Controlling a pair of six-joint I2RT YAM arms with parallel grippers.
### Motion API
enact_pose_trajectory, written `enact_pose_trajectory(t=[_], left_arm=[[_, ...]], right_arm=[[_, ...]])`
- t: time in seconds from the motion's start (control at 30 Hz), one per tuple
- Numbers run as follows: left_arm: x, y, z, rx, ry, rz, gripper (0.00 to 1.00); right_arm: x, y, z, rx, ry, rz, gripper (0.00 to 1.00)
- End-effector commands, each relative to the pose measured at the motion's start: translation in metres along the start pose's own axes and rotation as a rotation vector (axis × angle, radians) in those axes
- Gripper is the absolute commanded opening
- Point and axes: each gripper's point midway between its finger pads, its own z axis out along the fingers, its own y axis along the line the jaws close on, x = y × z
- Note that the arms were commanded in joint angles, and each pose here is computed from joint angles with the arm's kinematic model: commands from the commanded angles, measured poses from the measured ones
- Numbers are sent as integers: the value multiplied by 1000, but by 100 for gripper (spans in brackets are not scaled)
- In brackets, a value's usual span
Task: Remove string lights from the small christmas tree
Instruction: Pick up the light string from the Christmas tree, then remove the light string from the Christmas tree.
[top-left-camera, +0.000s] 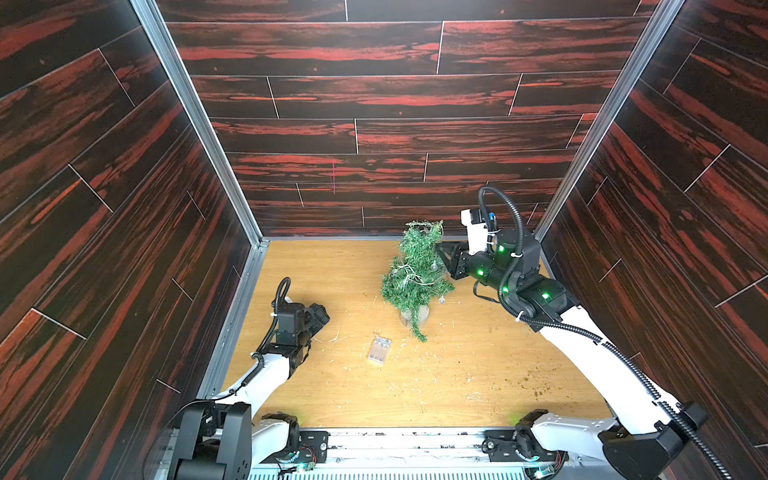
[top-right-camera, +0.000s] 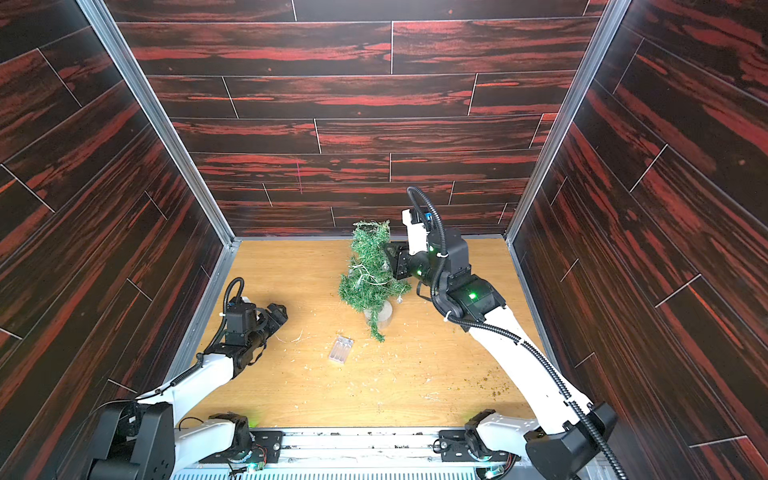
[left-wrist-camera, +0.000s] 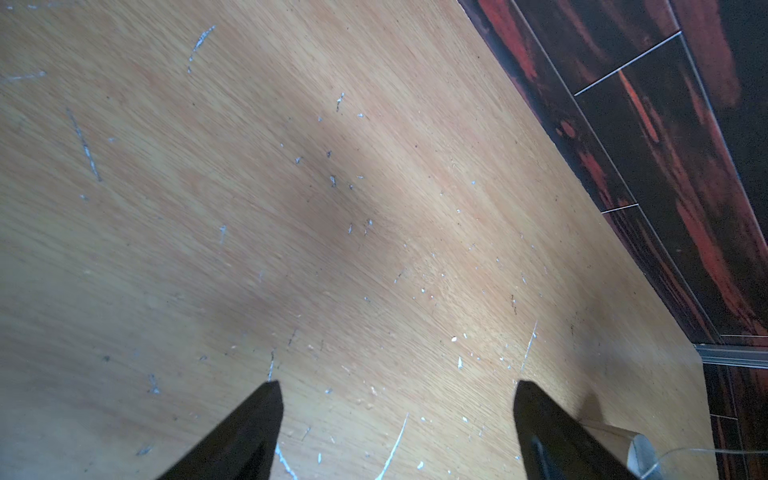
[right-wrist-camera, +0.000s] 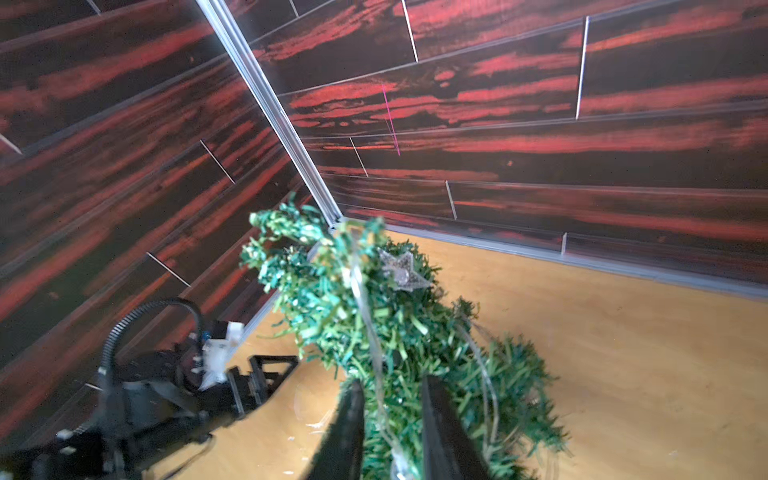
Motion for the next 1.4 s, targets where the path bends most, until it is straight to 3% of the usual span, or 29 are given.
enact_pose_trajectory(t=[0.0, 0.2, 0.9, 1.17, 1.37], left_arm=[[-11, -13, -4, 33, -26, 5, 90], [-11, -13, -4, 33, -26, 5, 90], [-10, -12, -3, 29, -26, 7, 90], [-11, -13, -4, 35, -29, 8, 90], [-11, -14, -4, 40, -28, 7, 90]], right_arm=[[-3, 0, 2, 8, -3, 0, 13], [-8, 0, -3, 17, -14, -6, 1], [-74, -8, -17, 167, -96, -66, 0], [-106, 28, 14, 22, -53, -98, 0], [-112, 61, 38, -30, -32, -208, 0]])
